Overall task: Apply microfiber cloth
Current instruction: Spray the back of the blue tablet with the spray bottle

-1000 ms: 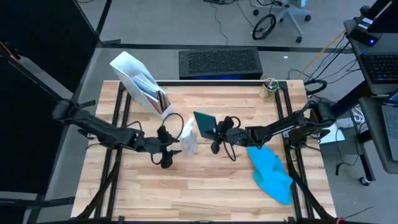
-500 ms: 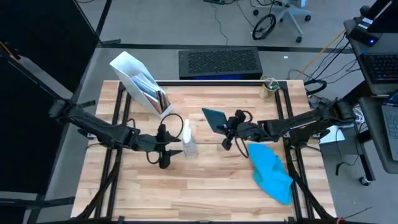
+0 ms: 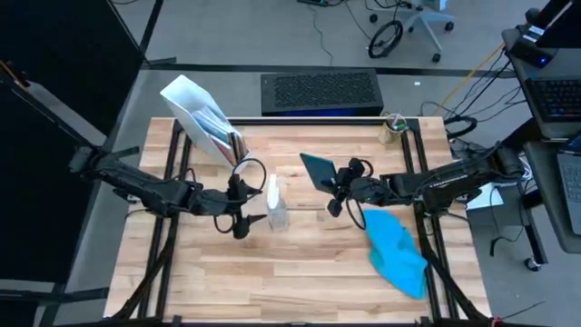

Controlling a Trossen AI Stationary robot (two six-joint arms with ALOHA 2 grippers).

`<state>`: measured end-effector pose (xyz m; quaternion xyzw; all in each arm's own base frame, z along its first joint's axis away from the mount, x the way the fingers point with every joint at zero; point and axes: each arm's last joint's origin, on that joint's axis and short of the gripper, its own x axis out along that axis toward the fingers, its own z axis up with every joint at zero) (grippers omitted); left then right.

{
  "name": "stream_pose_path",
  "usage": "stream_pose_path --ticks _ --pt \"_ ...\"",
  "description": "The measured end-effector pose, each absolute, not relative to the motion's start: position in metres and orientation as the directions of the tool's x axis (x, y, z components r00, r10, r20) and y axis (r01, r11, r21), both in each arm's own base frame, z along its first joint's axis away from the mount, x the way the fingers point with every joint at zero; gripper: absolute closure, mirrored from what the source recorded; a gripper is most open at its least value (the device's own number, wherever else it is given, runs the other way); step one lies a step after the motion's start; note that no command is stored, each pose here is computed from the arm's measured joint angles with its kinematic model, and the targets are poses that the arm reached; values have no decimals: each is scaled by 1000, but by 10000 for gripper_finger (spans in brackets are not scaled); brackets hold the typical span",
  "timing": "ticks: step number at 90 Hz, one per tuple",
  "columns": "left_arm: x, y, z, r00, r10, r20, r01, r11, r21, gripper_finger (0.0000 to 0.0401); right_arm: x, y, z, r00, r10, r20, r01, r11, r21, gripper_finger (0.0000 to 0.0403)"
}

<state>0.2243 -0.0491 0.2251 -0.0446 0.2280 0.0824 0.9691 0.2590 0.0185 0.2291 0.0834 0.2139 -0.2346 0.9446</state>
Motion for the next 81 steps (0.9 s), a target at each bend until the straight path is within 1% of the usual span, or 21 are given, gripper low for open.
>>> stream_pose_path --ticks 3,14,26,39,46,55,70,81 --pt "224 -49 225 883 139 -449 -180 982 -49 9 259 18 229 797 -410 -443 481 875 57 384" --pt "224 -49 225 884 138 -447 -180 982 -51 18 259 17 229 796 -413 -442 484 873 56 384" --pt "224 -49 225 884 138 -447 -177 983 -46 4 259 17 229 789 -431 -437 497 867 43 384" --pt "224 -49 225 883 140 -448 -177 983 -43 3 259 15 229 787 -436 -437 496 868 27 384" --pt "224 -49 225 883 140 -449 -157 988 0 2 259 15 229 787 -437 -436 490 872 12 384" --pt "222 -49 229 890 137 -436 -154 988 -3 7 259 13 229 784 -442 -436 490 872 -3 384" --pt "220 -47 235 898 153 -414 -131 988 81 7 260 10 230 784 -450 -428 491 871 -16 384" --pt "220 -47 252 919 163 -358 -138 986 93 8 260 10 231 785 -450 -425 478 877 -45 384"
